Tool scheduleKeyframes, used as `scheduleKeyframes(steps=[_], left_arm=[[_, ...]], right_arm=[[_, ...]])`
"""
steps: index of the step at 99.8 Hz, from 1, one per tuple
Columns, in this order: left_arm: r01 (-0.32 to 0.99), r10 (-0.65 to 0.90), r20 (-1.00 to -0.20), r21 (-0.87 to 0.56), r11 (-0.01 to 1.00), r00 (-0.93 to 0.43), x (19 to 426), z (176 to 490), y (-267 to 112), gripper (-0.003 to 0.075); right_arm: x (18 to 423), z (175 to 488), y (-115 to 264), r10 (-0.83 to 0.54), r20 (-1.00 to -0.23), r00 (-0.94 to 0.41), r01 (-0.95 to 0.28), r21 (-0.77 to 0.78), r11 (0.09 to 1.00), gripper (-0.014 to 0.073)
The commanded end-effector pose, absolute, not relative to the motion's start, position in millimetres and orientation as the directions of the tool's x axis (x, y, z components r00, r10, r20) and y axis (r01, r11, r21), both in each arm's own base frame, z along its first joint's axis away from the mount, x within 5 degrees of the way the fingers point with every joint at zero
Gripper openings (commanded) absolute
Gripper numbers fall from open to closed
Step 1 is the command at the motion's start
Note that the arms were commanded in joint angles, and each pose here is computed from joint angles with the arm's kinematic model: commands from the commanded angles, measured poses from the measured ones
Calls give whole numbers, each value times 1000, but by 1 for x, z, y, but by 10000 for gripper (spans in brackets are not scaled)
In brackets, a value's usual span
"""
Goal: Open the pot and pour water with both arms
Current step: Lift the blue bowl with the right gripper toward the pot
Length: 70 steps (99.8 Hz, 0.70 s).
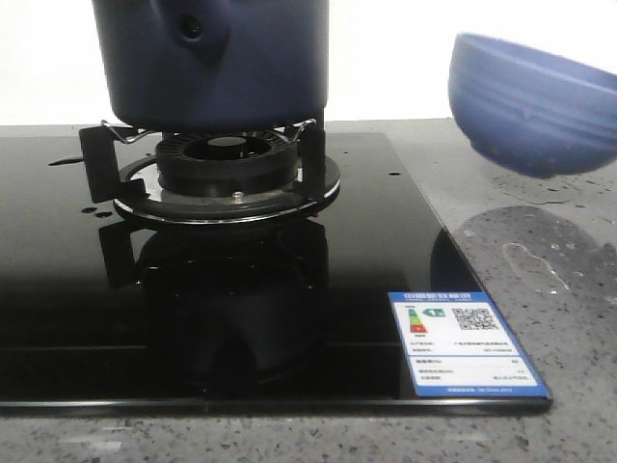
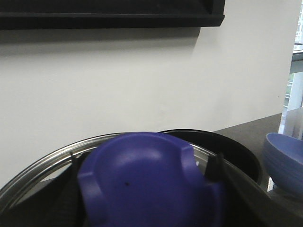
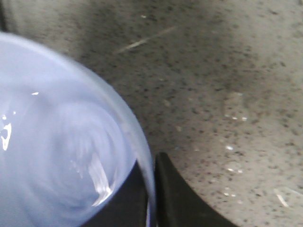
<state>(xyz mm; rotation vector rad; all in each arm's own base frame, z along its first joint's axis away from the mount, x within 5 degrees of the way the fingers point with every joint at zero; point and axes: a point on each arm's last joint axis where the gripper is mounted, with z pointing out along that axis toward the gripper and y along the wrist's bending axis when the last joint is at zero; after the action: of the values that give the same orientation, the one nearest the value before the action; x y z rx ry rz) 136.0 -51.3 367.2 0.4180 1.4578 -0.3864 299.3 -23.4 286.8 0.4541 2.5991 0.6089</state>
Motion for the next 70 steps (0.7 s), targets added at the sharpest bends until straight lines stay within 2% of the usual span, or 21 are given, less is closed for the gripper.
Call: scheduleKeyframes(steps=[1,18,42,58,70], left_arm=[[514,-68,-992,-3,858,107,132,381,-53,251],[515,-68,-992,-3,857,107,132,381,-53,251],[515,-72,-992,-7,857,107,132,382,-53,251],[516,-74,-991,-7,857,109,131,382,-53,251],[516,-74,-991,-7,857,109,131,382,-53,251]], right_arm=[[297,318,-20,428,-421,-799,157,542,826,-67],[297,348,-2,351,-461,-815,51,547,836,-59],[300,417,37,210,-604,-769,-181,521,834,-40],[308,455,60,155,-661,-734,-289,510,810,-40],[318,472,76,97,-691,-716,-356,481,801,-40]])
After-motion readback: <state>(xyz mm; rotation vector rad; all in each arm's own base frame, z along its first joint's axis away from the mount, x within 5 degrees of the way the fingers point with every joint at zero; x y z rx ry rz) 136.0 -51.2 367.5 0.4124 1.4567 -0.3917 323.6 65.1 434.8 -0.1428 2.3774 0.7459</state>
